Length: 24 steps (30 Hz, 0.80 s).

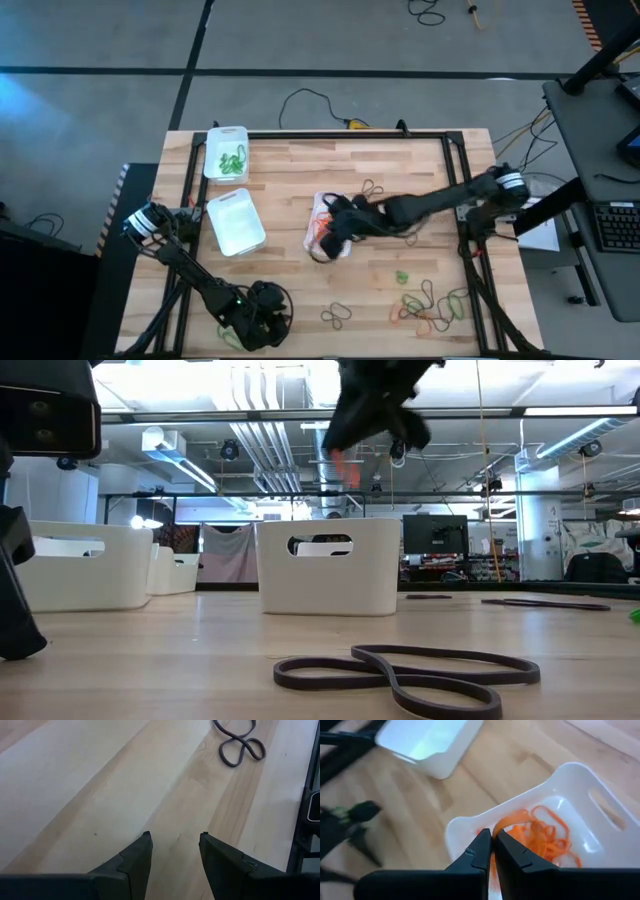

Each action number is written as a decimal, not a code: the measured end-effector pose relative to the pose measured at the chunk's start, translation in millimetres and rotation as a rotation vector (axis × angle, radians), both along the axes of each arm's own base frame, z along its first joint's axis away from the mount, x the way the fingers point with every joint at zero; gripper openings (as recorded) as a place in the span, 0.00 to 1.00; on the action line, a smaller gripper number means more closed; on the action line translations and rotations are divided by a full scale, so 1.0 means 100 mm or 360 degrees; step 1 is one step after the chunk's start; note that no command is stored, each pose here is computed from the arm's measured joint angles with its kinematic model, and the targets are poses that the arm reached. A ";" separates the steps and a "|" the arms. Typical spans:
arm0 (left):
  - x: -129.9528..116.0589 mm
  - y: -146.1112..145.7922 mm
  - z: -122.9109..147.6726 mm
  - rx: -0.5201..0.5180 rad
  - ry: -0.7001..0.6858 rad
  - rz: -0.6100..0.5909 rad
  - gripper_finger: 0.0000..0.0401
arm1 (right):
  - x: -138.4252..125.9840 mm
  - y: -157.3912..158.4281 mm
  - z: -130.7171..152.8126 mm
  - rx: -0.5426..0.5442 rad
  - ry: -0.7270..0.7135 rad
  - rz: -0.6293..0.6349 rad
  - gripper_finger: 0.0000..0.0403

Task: Sort rubber bands into baskets
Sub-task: Put the orange rubber band into the bottom right white bin

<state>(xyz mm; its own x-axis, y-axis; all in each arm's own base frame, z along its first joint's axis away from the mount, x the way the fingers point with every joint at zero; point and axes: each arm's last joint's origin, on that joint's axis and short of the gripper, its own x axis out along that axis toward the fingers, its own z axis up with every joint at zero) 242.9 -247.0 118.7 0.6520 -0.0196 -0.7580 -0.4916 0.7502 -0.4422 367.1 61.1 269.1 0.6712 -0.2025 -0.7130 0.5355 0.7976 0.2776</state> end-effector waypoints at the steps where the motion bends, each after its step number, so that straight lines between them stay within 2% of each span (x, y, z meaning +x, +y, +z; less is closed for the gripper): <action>1: -0.01 -0.01 0.00 -0.0009 0.0000 0.0007 0.38 | 0.06 -0.06 -0.02 0.0000 0.0029 -0.0009 0.03; 7: -0.05 -0.04 0.00 -0.0043 0.0007 0.0040 0.38 | 0.30 -0.41 -0.28 -0.0035 0.0315 -0.0120 0.03; 13: -0.07 -0.05 -0.01 -0.0046 0.0012 0.0047 0.38 | 0.40 -0.57 -0.54 0.0130 0.0450 -0.0086 0.03; 18: -0.08 -0.06 -0.01 -0.0047 0.0016 0.0049 0.38 | 0.40 -0.60 -0.69 0.0191 0.0547 -0.0199 0.03; 21: -0.09 -0.06 -0.01 -0.0044 0.0015 0.0051 0.38 | 0.40 -0.60 -0.72 0.0192 0.0560 -0.0201 0.07; 24: -0.09 -0.06 -0.01 -0.0040 0.0010 0.0053 0.38 | 0.40 -0.60 -0.70 0.0200 0.0545 -0.0215 0.17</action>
<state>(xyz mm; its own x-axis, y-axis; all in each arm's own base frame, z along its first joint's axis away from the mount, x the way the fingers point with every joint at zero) 234.1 -253.0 118.0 0.6476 -0.0169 -0.7618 -0.5192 0.7219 -0.4574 407.0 0.8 198.7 0.3633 -0.1696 -0.9161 0.7121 0.6846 0.1556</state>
